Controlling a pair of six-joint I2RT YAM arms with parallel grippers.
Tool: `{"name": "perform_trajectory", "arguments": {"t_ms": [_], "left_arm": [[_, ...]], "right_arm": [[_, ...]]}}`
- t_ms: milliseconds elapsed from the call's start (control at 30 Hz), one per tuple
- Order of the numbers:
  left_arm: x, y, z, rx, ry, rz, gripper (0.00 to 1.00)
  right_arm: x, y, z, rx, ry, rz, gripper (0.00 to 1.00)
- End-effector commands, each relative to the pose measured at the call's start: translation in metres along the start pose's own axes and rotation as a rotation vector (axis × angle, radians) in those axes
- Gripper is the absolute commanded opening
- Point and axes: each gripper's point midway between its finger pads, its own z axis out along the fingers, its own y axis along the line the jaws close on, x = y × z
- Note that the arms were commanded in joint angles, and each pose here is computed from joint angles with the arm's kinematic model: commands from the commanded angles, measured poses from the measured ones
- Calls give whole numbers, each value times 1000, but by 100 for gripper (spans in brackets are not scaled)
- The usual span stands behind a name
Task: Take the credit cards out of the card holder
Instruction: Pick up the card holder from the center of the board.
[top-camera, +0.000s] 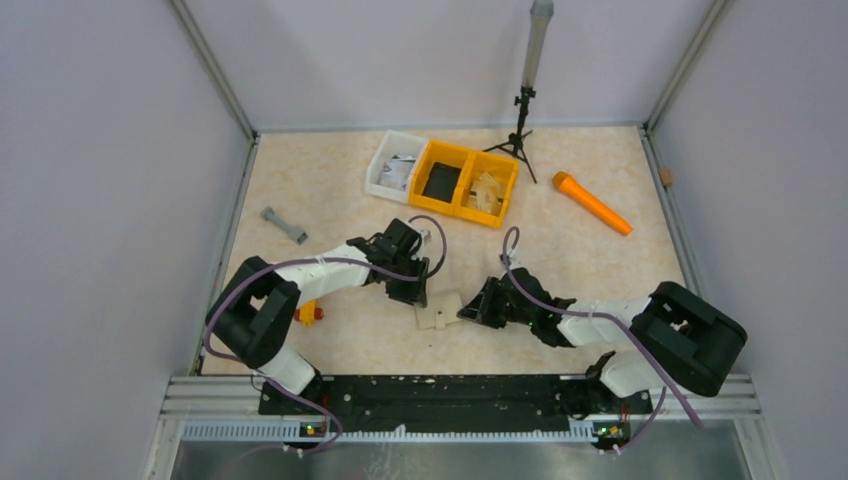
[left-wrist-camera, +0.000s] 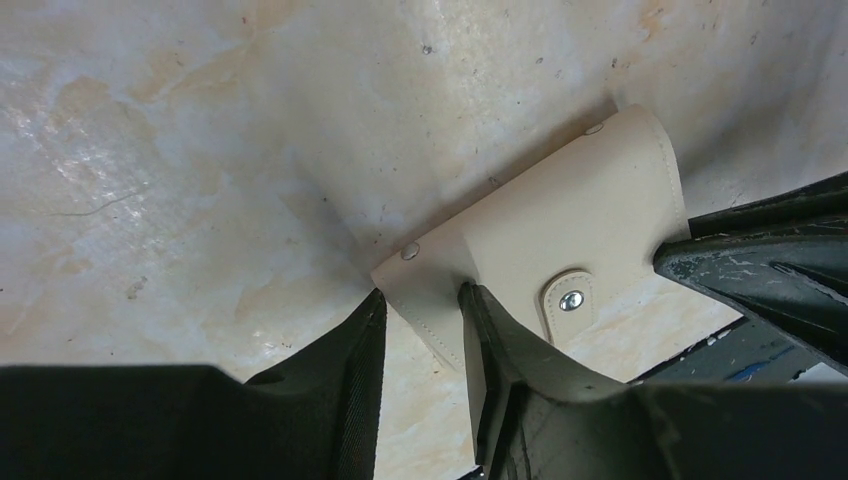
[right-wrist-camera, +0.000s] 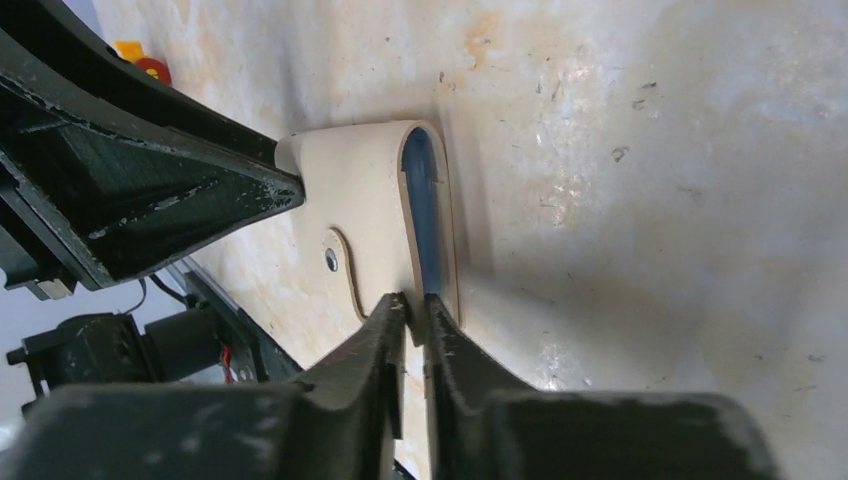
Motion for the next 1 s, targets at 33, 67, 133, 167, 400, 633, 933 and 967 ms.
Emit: {"name": "perform_trajectory", "arguments": {"t_ms": [33,67,133,167,400,633,933,967], "left_arm": [[1,-3,1,24,-7,14,36],[0,-2,-2,17,-18,13,35],[-7,-1,-11,1,-75,12,34],[-11,-2,-17,7,-106,15,34],[-40,-21,-77,131,-309,23,60],[-59,-68,-148,504,-503,113,89],[-50,-125,-211,833,-564,347,91],[-49,-127,-215,845,-562,358,91]], "right_arm": [[-18,46,-1,-123,-44,-71,0],[-20,49,-3,-125,-49,-93,0],[-23,49,-8,-96,-49,-145,0],[-26,53,-12,-94,-56,-178,0],[-52,98,-68,-261,-77,-410,0],[-63,138,-121,-339,-23,-590,0],[-44,201,-175,-599,107,-690,0],[-43,206,-178,-619,111,-693,0]]}}
